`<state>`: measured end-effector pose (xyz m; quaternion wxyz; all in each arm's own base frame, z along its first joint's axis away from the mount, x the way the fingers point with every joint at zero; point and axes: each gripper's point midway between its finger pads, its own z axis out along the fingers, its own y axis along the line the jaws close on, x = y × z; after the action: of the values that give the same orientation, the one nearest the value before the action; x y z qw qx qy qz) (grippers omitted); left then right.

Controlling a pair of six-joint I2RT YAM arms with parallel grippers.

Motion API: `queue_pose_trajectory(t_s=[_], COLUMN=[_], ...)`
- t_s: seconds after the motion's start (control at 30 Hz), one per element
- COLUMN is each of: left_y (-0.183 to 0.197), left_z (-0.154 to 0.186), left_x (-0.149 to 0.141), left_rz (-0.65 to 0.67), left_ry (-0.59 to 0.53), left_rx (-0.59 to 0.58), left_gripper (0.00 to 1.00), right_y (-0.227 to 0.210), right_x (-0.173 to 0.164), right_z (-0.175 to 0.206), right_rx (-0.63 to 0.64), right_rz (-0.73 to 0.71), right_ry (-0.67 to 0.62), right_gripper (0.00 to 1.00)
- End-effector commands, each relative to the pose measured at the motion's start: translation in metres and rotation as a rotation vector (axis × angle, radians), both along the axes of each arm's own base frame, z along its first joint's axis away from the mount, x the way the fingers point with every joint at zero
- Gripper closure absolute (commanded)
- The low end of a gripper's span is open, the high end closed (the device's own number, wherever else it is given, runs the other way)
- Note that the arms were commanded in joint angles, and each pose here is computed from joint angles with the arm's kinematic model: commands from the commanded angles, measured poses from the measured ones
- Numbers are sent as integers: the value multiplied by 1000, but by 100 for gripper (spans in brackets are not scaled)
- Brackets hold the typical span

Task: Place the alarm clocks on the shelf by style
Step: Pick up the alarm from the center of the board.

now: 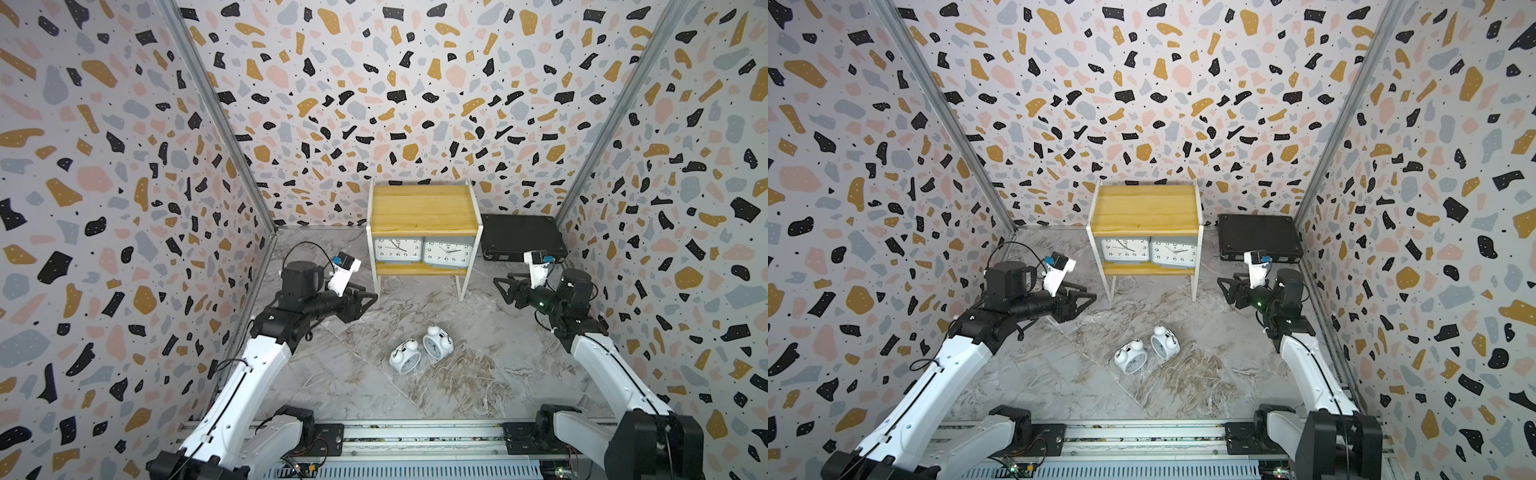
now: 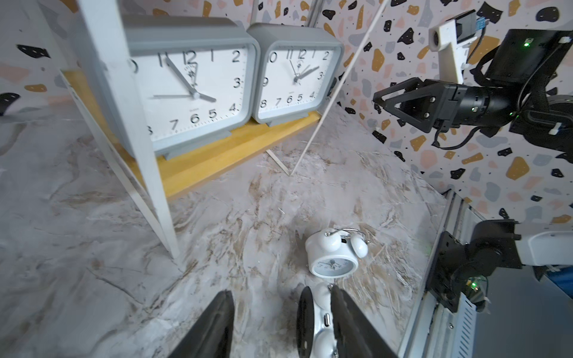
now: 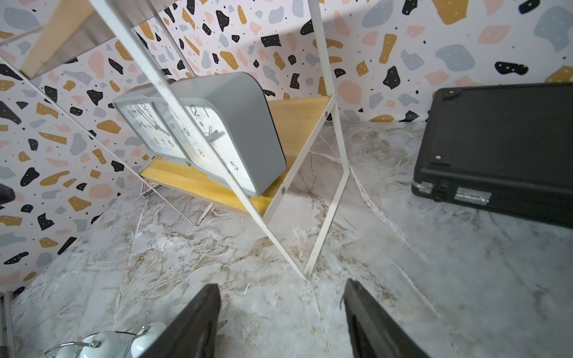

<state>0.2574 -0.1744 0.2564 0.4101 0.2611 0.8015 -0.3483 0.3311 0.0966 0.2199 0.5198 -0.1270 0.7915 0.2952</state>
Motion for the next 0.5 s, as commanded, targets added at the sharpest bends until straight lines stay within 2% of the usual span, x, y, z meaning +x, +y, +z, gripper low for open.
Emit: queue_pose_trajectory(t_s=[0.0, 0.23, 0.47], left_y=[-9, -23, -34], left_z=[-5, -37, -65], left_x=[-21, -55, -72], left_rz=[-33, -76, -114], left_ry=[43, 106, 137], left_rx=[-41, -45, -18], left_gripper=[46, 46, 47], right_y=[-2, 2, 8], right_x=[-12, -39, -54], right_z=[-7, -26, -32], right_rx=[22, 12, 15], right_rz=[-54, -75, -64], right_ry=[35, 70, 66], right_gripper=[32, 33, 33])
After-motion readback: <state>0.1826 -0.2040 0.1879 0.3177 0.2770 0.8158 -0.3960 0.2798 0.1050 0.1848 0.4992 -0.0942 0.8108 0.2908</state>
